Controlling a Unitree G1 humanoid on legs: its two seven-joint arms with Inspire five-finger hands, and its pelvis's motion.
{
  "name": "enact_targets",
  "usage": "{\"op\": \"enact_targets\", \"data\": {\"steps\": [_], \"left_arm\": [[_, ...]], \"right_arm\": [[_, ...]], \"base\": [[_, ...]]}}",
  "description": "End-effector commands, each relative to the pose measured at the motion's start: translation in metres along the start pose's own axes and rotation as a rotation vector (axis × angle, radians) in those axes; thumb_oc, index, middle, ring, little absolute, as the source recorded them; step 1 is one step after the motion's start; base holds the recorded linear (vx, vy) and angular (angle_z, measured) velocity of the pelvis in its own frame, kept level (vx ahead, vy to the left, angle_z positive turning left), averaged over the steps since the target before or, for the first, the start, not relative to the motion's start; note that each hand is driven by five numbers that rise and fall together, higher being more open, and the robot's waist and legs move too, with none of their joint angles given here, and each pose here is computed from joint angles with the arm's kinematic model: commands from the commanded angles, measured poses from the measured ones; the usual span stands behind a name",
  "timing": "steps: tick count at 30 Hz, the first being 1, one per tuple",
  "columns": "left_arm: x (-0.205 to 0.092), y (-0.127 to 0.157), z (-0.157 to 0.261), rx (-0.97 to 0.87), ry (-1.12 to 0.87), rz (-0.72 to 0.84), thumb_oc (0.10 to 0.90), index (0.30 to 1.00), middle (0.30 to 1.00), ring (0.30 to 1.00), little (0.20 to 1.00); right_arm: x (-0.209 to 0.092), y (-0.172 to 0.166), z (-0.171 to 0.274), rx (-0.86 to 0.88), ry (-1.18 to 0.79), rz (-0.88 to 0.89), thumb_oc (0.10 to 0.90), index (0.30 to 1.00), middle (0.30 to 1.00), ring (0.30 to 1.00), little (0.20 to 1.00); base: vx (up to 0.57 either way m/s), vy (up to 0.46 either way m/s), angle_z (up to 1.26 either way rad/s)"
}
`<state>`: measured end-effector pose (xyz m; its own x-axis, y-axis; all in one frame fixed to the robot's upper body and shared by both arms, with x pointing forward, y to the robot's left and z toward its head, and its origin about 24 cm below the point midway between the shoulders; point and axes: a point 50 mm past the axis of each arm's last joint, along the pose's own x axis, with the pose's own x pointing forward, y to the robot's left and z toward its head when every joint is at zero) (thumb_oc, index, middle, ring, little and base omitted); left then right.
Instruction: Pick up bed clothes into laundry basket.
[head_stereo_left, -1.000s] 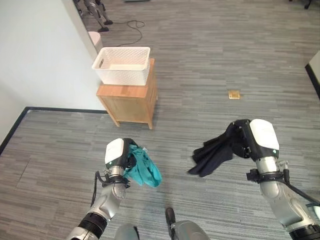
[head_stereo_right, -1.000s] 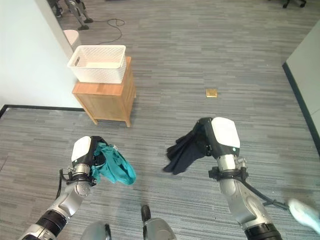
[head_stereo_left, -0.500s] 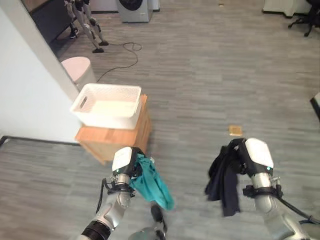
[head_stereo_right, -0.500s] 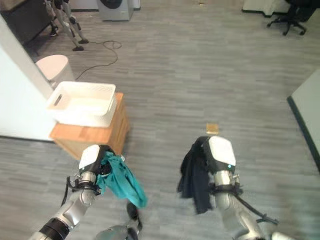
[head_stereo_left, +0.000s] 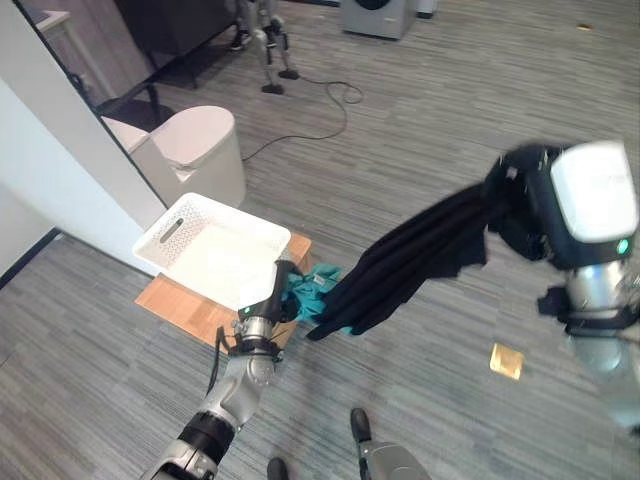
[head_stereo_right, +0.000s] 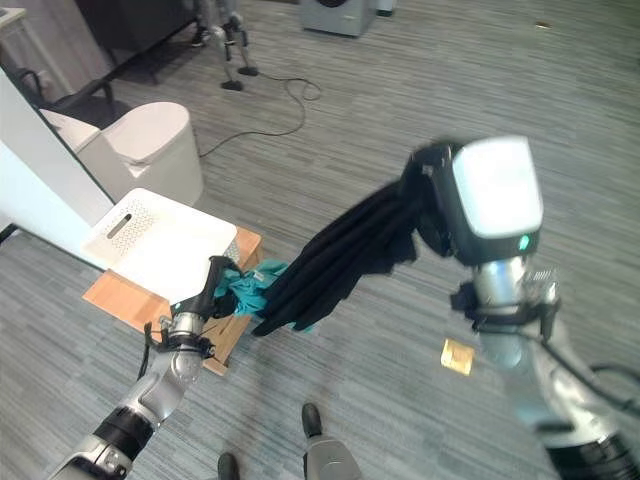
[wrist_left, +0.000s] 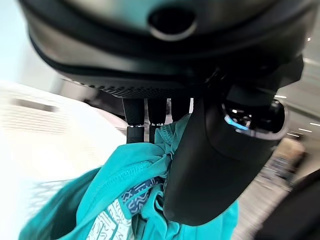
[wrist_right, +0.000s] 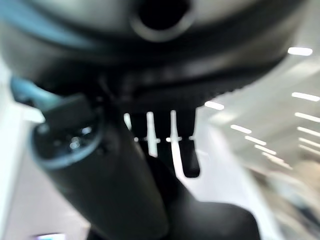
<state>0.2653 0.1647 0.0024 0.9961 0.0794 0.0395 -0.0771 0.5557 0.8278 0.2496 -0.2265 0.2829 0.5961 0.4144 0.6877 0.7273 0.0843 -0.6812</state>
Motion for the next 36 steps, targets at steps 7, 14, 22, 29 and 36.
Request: {"op": "enact_targets", "data": {"steps": [7, 14, 22, 29, 36], "left_arm": [[-0.029, 0.072, -0.056, -0.091, 0.104, 0.288, 0.400, 0.300, 0.300, 0.300, 0.300], [-0.044, 0.089, -0.079, -0.116, 0.195, 0.306, 0.400, 0.300, 0.300, 0.300, 0.300], [-0.032, 0.088, -0.090, -0.030, 0.227, 0.252, 0.400, 0.300, 0.300, 0.300, 0.300], [-0.015, 0.088, -0.076, 0.024, 0.121, 0.174, 0.400, 0.300, 0.300, 0.300, 0.300], [-0.023, 0.075, -0.080, 0.014, 0.139, 0.113, 0.400, 0.300, 0.300, 0.300, 0.300]], "right_arm": [[0.083, -0.055, -0.024, -0.163, -0.066, -0.065, 0.400, 0.300, 0.300, 0.300, 0.300], [0.053, -0.101, -0.098, -0.446, 0.253, -0.014, 0.400, 0.300, 0.300, 0.300, 0.300], [0.017, -0.135, -0.141, -0.592, 0.494, -0.078, 0.400, 0.300, 0.300, 0.300, 0.300], [-0.008, -0.149, -0.165, -0.575, 0.645, -0.096, 0.400, 0.300, 0.300, 0.300, 0.300], [-0.005, -0.133, -0.167, -0.502, 0.660, -0.071, 0.400, 0.300, 0.300, 0.300, 0.300]], "base": [[0.01, -0.116, 0.38], [-0.08, 0.050, 1.39], [0.06, 0.091, 1.10], [0.09, -0.037, 0.81], [0.11, -0.036, 0.22]]}}
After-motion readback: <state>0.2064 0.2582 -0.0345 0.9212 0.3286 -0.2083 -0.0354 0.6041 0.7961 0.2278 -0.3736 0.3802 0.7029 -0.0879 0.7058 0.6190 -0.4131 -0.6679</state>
